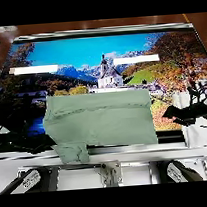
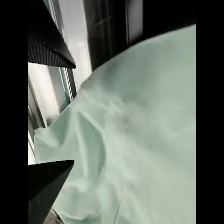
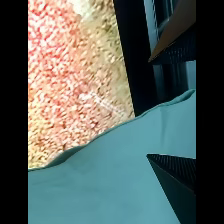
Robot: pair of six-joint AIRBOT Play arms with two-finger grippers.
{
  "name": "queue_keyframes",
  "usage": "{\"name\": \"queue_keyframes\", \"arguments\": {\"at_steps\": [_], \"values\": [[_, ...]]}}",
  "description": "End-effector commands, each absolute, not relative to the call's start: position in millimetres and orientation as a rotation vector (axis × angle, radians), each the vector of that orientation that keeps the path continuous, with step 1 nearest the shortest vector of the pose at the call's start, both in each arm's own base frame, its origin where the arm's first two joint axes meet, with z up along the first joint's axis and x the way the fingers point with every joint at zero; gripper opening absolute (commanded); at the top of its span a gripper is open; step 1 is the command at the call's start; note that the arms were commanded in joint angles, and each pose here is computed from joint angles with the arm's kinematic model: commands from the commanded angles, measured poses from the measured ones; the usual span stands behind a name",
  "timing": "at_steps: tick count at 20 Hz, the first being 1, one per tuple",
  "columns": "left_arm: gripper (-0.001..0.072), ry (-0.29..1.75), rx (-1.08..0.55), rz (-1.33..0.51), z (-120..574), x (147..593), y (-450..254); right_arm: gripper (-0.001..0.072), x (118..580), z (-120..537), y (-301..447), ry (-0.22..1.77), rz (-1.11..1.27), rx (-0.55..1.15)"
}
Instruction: Fold the shirts.
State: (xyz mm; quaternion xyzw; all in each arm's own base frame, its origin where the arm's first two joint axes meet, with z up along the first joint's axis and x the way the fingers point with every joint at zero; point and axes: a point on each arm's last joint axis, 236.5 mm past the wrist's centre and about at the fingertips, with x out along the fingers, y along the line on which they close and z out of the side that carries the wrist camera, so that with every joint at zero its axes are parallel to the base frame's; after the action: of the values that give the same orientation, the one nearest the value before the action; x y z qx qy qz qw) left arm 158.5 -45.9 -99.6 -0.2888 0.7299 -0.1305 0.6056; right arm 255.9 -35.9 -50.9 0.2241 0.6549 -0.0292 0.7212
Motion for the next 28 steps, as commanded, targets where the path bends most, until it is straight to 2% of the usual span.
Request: {"name": "queue_keyframes", "arguments": {"at_steps": [1, 6, 7, 10, 11, 12, 13, 17, 22, 28], "values": [[0.0651, 1.71, -0.664, -0.324, -109.9, 158.6, -53.5, 0.0656, 263.8, -50.3, -38.7, 1.408, -0.097, 0.525], [0.0645, 1.739, -0.656, -0.364, -117.2, 156.8, -62.2, 0.0657, 264.2, -50.3, -39.0, 1.406, -0.11, 0.539], [0.059, 1.731, -0.675, -0.369, -116.3, 159.4, -66.0, 0.0657, 264.5, -50.4, -39.3, 1.405, -0.115, 0.543], [0.0299, 1.723, -0.696, -0.371, -115.4, 162.0, -68.7, 0.0656, 263.4, -50.9, -40.8, 1.408, -0.129, 0.549], [0.0139, 1.728, -0.699, -0.376, -114.7, 160.9, -69.5, 0.0657, 261.8, -51.3, -41.5, 1.415, -0.138, 0.552], [0.0075, 1.733, -0.702, -0.38, -113.8, 159.7, -70.2, 0.0657, 260.1, -51.4, -40.6, 1.422, -0.136, 0.553], [0.004, 1.74, -0.701, -0.397, -111.9, 157.4, -71.7, 0.0658, 255.9, -52.2, -40.9, 1.44, -0.133, 0.541], [0.0039, 1.753, -0.699, -0.431, -107.8, 153.1, -74.1, 0.0658, 211.7, -60.6, -42.0, 1.63, -0.088, 0.439], [0.0039, 1.753, -0.701, -0.427, -107.4, 153.2, -74.0, 0.0658, 185.6, -93.3, 10.6, 1.775, 0.097, 0.62], [0.0039, 1.777, -0.714, -0.45, -102.1, 147.3, -77.6, 0.0655, 165.2, -111.1, 17.9, 1.895, 0.116, 0.661]]}}
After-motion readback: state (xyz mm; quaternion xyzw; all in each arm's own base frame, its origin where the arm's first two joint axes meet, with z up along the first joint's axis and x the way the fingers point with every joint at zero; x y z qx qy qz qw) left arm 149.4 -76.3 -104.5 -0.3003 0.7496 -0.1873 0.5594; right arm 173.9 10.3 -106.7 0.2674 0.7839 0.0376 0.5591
